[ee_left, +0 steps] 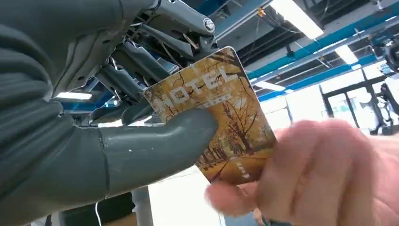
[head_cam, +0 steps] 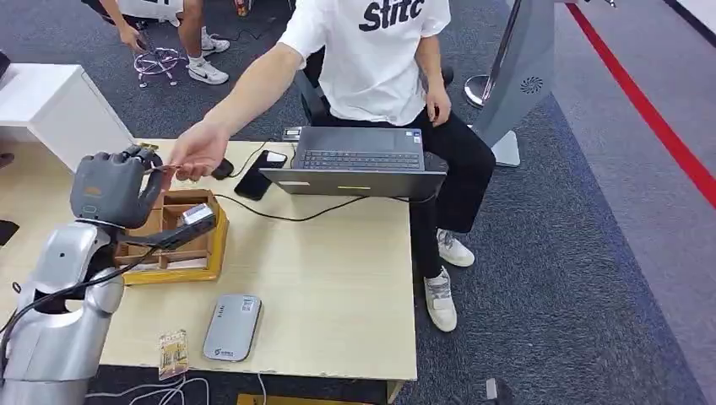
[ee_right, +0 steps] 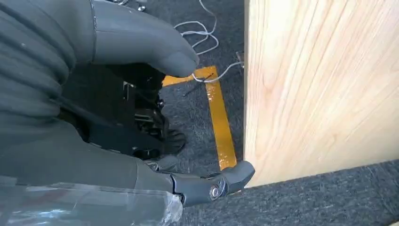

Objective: Pass the card to the sensor for recognition and then transmit it.

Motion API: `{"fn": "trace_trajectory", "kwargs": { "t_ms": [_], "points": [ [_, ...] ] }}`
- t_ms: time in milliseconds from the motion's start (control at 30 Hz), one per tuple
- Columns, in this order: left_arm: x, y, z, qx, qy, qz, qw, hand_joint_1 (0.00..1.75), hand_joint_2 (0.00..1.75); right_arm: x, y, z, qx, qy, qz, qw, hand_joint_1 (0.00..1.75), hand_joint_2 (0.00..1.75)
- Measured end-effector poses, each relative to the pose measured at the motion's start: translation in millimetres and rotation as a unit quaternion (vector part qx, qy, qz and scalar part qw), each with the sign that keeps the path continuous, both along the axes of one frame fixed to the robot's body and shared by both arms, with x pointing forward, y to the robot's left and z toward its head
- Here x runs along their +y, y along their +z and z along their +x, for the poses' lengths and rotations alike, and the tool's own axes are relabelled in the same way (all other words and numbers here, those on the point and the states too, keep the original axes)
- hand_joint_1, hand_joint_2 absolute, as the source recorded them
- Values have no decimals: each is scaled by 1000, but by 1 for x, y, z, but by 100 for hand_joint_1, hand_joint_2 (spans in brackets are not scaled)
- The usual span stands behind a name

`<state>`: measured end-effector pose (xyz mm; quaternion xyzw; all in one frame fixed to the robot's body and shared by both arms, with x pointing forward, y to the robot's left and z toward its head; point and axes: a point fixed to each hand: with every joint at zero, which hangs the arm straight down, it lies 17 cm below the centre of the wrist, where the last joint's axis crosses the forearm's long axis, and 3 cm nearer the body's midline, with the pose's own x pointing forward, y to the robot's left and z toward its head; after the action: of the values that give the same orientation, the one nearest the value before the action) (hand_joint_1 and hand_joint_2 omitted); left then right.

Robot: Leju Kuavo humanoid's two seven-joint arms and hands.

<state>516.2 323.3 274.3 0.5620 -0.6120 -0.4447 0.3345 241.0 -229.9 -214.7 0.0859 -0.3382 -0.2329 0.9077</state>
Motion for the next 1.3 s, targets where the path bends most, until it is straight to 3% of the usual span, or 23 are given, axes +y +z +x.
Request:
{"fn": "trace_trajectory", "kwargs": {
  "t_ms": [367,400,433,1200,1300],
  "points": [
    [14,-16,8,9,21,-9,1000,175,175,5,1,1,-3,-1,4,1000,0,175],
    [14,-16,8,9,21,-10,1000,154,175,5,1,1,-3,-1,3,1000,0,175],
    [13,-17,8,9,20,-11,1000,0,175,4,1,1,-3,-1,3,1000,0,175],
    [0,-17,-18,-32,2,-100,994,0,175,-20,-4,-9,0,-20,-28,999,0,175],
    [-6,-8,-24,-50,-21,-142,988,0,175,-24,-3,-8,-5,-27,-34,999,0,175]
  ]
}}
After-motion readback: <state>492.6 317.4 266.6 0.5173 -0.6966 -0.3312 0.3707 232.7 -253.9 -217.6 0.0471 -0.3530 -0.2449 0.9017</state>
